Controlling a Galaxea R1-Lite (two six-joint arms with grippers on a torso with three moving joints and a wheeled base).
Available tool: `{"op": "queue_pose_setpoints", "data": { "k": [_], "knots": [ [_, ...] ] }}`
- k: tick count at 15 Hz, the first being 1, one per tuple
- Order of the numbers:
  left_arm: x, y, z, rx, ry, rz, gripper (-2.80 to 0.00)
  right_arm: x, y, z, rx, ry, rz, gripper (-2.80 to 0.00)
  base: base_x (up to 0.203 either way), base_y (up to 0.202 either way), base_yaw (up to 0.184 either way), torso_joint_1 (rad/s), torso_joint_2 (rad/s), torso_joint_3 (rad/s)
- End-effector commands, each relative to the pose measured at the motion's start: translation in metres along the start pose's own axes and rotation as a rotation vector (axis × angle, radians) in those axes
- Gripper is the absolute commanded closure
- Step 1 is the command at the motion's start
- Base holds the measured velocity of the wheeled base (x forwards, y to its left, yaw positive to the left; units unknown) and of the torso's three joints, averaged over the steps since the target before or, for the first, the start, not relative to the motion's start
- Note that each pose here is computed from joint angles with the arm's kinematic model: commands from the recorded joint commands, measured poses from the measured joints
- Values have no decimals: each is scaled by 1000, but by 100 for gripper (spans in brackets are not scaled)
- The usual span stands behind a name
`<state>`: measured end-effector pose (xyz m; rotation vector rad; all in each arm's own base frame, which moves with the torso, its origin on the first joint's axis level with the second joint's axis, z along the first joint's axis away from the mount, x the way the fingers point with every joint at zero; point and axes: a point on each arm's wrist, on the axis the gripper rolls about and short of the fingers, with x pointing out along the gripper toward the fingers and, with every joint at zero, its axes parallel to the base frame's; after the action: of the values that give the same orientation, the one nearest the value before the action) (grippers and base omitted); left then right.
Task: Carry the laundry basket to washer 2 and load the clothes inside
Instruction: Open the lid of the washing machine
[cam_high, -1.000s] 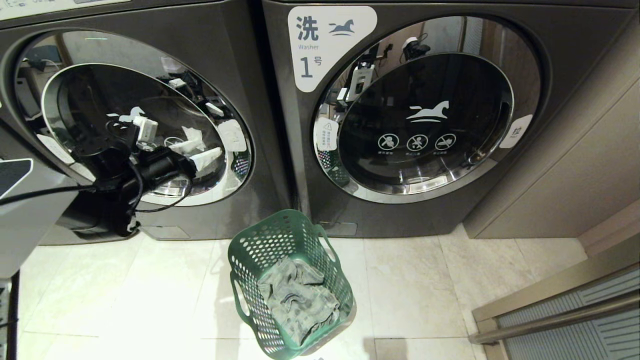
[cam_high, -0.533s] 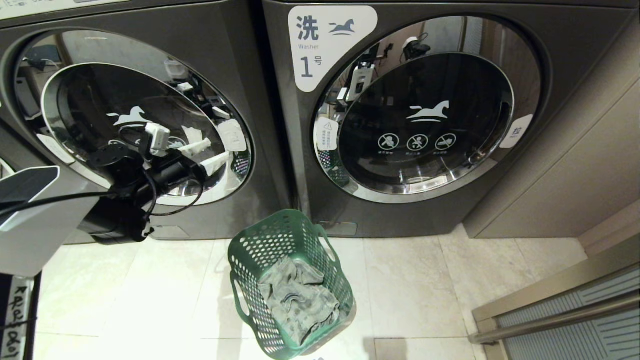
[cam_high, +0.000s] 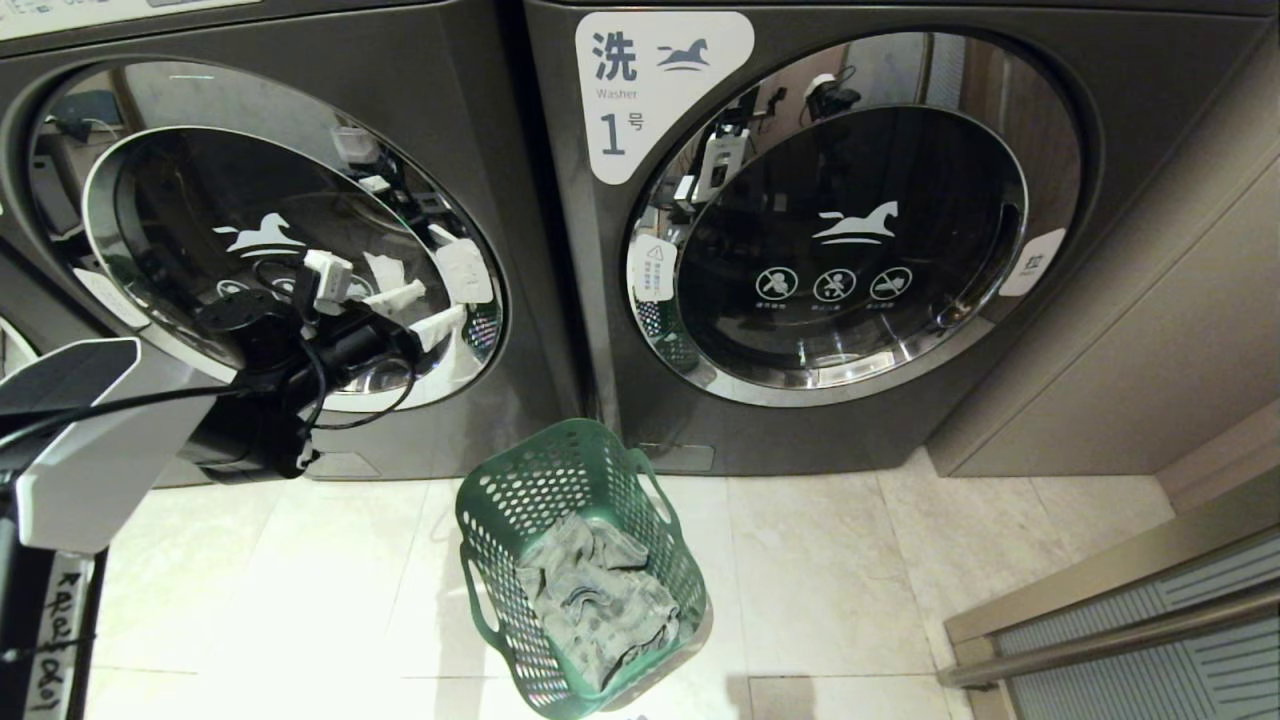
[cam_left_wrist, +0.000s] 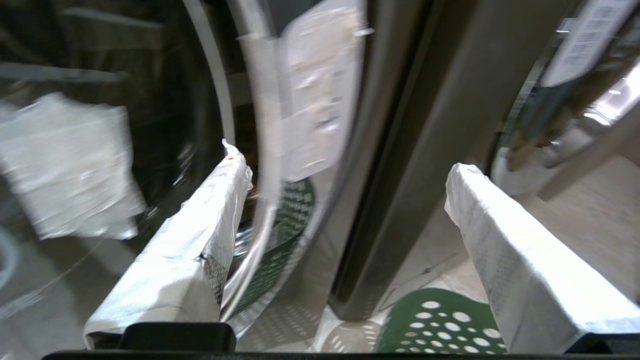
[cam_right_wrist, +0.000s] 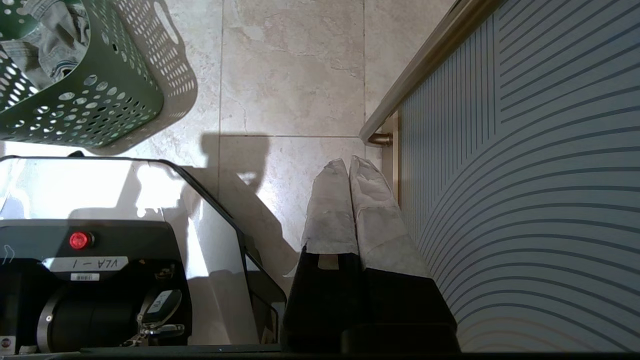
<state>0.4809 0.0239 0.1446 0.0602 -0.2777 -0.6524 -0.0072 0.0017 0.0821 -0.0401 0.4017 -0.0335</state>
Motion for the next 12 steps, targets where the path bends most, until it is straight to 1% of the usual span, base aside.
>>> {"op": "queue_pose_setpoints", "data": {
  "k": [1,2,4,7,12],
  "knots": [
    [3,3,0,1,-4,15,-280,0,0,0,-1,1,0,0,0,0,0,0,0,0],
    [5,5,-2,-12,9,34,-280,0,0,0,-1,1,0,0,0,0,0,0,0,0],
    [11,5,0,-24,20,47,-280,0,0,0,-1,1,0,0,0,0,0,0,0,0],
    [20,3,2,-41,33,35,-280,0,0,0,-1,1,0,0,0,0,0,0,0,0],
    [35,-10,1,-47,26,1,-280,0,0,0,-1,1,0,0,0,0,0,0,0,0]
  ]
}}
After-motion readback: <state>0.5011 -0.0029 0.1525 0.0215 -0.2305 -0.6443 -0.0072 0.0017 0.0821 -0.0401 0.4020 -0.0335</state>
